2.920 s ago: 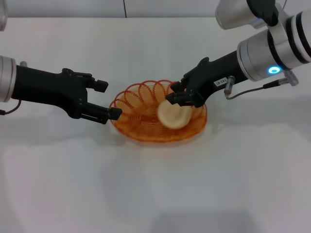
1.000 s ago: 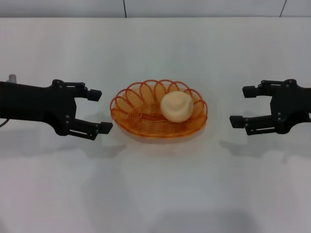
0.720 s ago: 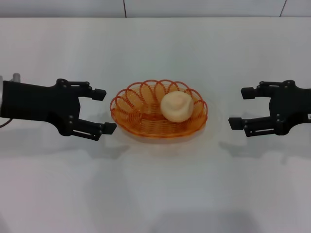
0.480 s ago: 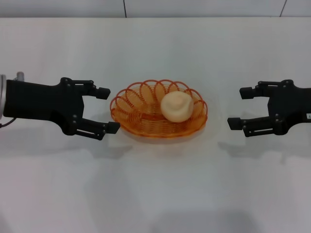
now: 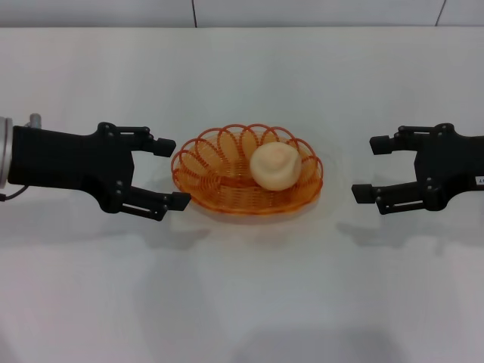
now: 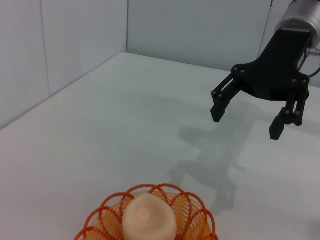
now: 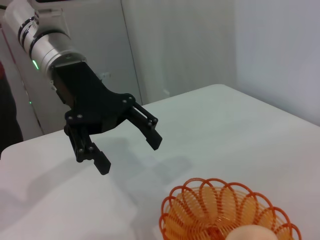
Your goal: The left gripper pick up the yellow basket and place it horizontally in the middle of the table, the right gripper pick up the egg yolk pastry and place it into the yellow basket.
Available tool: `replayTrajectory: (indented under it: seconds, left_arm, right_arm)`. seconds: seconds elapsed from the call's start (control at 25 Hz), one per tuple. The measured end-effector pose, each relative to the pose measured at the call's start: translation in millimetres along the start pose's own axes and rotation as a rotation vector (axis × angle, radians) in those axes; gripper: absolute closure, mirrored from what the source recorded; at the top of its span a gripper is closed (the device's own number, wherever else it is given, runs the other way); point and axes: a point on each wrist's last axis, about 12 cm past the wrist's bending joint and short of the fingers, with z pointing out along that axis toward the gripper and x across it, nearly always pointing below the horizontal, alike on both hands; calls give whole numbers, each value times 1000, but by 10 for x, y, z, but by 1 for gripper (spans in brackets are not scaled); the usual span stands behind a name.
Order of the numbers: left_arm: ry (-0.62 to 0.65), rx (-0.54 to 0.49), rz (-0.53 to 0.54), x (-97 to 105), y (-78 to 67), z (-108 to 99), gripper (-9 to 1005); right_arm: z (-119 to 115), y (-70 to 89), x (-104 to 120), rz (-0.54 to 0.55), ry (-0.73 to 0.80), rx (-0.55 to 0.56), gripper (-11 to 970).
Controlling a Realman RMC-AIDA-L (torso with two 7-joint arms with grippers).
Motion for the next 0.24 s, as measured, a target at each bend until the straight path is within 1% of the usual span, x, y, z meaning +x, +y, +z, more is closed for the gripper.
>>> replayTrajectory:
  seconds: [0.24]
  left_arm:
    - [-3,-1,0,-3,0,-4,109]
  right_arm:
    - [-3,8,-3,3,2,-8,102]
